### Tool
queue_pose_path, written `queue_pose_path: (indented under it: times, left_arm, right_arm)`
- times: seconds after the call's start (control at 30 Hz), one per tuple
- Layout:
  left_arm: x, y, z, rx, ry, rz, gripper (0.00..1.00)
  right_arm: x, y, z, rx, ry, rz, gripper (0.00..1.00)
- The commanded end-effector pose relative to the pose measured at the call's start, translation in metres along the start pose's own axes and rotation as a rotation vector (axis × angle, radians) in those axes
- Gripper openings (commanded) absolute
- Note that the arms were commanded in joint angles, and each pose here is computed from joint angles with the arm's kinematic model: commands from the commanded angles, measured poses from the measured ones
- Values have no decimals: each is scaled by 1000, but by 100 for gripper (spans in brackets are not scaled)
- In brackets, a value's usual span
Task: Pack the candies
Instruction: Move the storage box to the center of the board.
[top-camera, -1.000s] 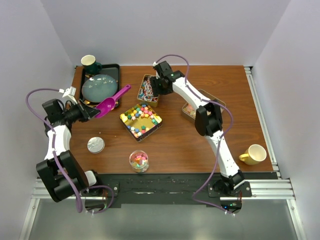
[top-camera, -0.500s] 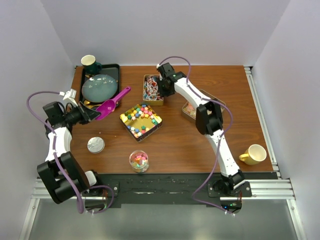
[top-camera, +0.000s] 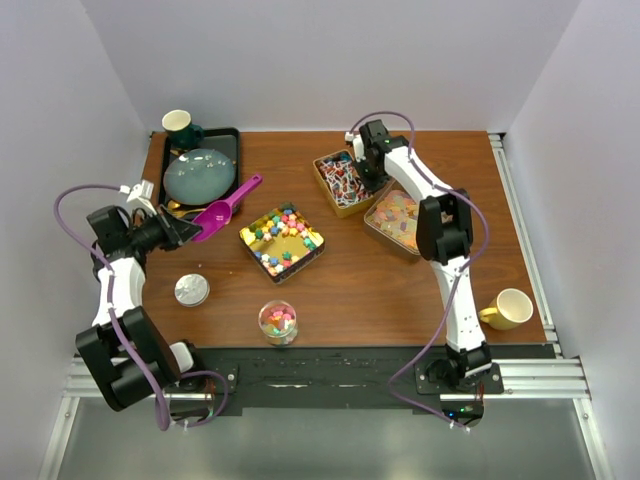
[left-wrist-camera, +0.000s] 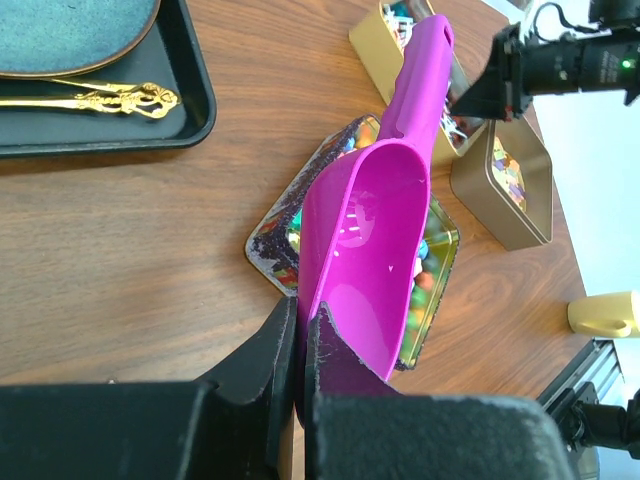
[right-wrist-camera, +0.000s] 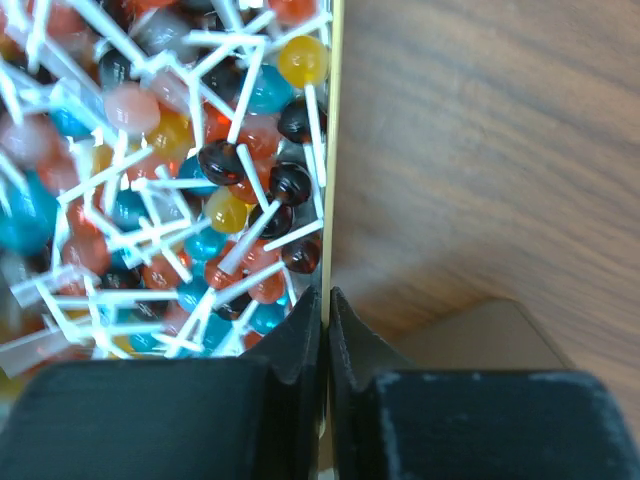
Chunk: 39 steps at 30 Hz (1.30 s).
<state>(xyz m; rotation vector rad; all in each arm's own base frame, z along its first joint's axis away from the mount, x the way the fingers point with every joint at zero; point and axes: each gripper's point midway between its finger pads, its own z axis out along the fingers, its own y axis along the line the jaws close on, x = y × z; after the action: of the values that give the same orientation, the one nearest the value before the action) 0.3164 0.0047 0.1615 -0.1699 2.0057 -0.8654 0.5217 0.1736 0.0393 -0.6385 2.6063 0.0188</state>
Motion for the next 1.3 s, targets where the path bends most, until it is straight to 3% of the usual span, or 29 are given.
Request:
queue_pose_path:
  times: [0.0,0.2,0.5,0.7,0.97,1.27]
  left_arm:
    - [-7,-8,-4,27,-39,37,0]
    - [-4,-7,-3,30,-44,39,0]
    - [-3,-5,-2,29,-45,35,0]
    - [-3,-5,-1,33,-43,31,0]
    - [-2,-4,0,31,-47,27,0]
    - [-8,-5,0,38,-64,41,0]
  right_arm:
    - [0,10,-52,-77,-35,-321,0]
    - [34,8,-63,-125,12,-594,0]
    - [86,-5,-68,-170,166,-813,0]
    - [118,-21,-73,-152,202,-976,0]
    - [119,-13,-85,-161,161,-1015,0]
    - [115,47,-89,-221,151,-980,0]
